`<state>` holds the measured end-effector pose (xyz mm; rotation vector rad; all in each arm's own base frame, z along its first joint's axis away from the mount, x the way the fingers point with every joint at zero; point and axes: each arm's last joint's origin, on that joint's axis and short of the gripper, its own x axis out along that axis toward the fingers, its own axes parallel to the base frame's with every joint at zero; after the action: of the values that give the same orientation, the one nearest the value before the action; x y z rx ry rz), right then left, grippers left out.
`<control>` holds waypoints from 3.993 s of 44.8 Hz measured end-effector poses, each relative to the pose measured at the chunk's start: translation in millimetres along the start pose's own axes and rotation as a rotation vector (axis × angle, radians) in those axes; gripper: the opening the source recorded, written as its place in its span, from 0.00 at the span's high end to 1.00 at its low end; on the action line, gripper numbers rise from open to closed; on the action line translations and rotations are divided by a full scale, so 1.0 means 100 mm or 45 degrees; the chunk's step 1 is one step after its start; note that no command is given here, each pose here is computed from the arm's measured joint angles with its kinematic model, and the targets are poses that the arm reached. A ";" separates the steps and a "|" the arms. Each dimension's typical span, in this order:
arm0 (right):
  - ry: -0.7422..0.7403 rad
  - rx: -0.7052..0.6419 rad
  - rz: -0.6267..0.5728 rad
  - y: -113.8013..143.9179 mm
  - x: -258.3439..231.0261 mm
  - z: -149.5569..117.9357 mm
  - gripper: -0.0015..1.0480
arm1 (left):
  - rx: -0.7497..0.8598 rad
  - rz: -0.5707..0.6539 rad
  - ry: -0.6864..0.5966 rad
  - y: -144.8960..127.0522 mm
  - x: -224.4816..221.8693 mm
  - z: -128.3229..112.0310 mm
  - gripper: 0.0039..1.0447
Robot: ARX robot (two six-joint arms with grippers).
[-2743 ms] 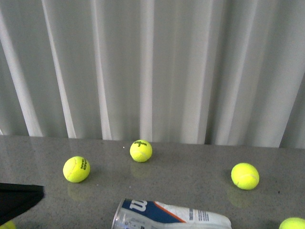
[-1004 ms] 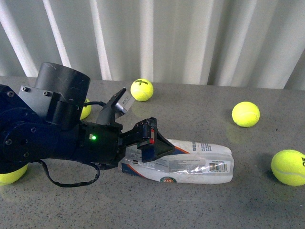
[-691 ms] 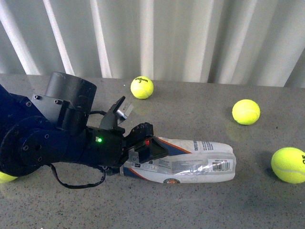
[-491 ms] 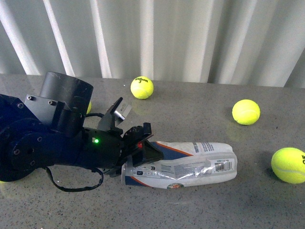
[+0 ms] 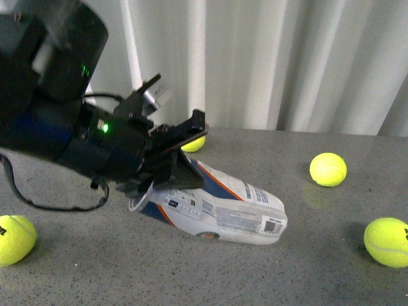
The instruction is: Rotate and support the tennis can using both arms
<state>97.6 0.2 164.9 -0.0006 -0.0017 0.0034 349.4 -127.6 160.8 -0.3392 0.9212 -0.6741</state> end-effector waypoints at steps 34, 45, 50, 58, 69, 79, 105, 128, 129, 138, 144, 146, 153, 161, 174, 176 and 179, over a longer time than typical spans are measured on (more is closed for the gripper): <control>0.000 0.000 0.000 0.00 0.00 0.00 0.07 | 1.268 0.662 0.669 -1.14 0.53 0.50 0.97; 0.000 0.000 0.000 0.00 0.00 0.00 0.07 | 1.306 0.677 0.700 -1.08 0.65 0.45 0.97; 0.000 0.000 0.000 0.00 0.00 0.00 0.07 | 1.264 0.639 0.680 -1.09 0.66 0.47 0.84; 0.000 0.000 0.000 0.00 0.00 0.00 0.07 | 1.164 0.574 0.621 -1.14 0.62 0.53 0.53; 0.000 0.000 0.000 0.00 0.00 0.00 0.07 | 1.014 0.515 0.443 -1.28 0.28 0.67 0.09; 0.000 0.000 0.000 0.00 0.00 0.00 0.07 | 0.829 0.469 0.251 -1.29 -0.06 0.69 0.06; 0.000 0.000 -0.003 0.00 0.00 0.00 0.07 | 0.457 0.843 -1.052 -0.86 -0.66 0.25 0.42; 0.000 0.000 0.000 0.00 0.00 0.00 0.07 | 0.430 0.851 -1.164 -0.12 -1.42 -0.94 0.97; 0.000 0.000 0.000 0.00 0.00 0.00 0.07 | 0.428 0.854 -1.166 -0.10 -1.44 -0.99 0.97; 0.000 0.000 0.000 0.00 0.00 0.00 0.07 | 0.430 0.847 -1.164 -0.01 -1.59 -1.29 0.97; 0.000 0.000 0.000 0.00 0.00 0.00 0.07 | 0.424 0.857 -1.162 0.02 -1.66 -1.45 0.97; 0.000 0.000 0.000 0.00 0.00 0.00 0.07 | 0.425 0.857 -1.162 0.03 -1.68 -1.49 0.97; 0.000 0.000 0.000 0.00 0.00 0.00 0.07 | 0.432 0.841 -1.159 0.08 -1.76 -1.58 0.97; 0.000 0.000 0.000 0.00 0.00 0.00 0.07 | 0.430 0.858 -1.186 0.10 -1.78 -1.67 0.97; 0.000 0.000 0.000 0.00 0.00 0.00 0.07 | 0.438 0.853 -1.205 0.04 -1.85 -1.74 0.97; 0.000 0.000 0.000 0.00 0.00 0.00 0.07 | 0.437 0.853 -1.202 0.03 -1.86 -1.75 0.97; 0.000 0.000 0.000 0.00 0.00 0.00 0.07 | 0.437 0.853 -1.201 0.02 -1.87 -1.76 0.97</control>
<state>97.6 0.2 164.9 -0.0006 -0.0017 0.0034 126.8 -0.1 173.9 -0.0041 -0.0216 0.0007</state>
